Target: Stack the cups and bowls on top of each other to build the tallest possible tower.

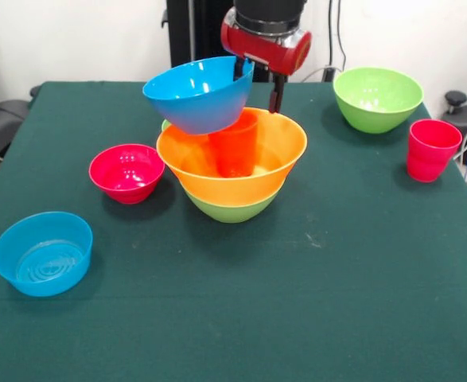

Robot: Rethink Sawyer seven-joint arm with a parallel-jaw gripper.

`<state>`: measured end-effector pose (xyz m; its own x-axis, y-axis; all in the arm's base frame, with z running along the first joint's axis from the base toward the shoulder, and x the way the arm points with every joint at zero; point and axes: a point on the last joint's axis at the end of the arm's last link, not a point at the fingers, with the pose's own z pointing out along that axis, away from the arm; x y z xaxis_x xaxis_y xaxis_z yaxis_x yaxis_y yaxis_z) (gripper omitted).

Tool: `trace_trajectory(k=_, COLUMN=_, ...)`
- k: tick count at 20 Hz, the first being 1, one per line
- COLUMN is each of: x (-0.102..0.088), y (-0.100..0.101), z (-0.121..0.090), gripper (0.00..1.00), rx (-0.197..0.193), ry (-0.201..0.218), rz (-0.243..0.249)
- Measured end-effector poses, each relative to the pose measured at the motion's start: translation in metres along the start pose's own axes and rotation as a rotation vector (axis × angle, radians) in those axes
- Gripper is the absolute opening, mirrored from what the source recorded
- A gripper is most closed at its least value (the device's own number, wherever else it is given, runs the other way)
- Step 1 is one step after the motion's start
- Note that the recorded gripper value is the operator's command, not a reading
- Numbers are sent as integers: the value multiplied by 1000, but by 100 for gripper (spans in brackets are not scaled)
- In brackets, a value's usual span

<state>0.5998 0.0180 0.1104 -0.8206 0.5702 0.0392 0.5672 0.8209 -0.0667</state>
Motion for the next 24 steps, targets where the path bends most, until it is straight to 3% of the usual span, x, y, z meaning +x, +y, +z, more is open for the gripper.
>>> trace_trajectory(k=11, x=3, y=0, z=-53, gripper=100, rx=-48, ry=-42, rz=43)
trace_trajectory(k=24, x=2, y=2, z=-69, gripper=100, rx=-55, ry=-73, rz=40)
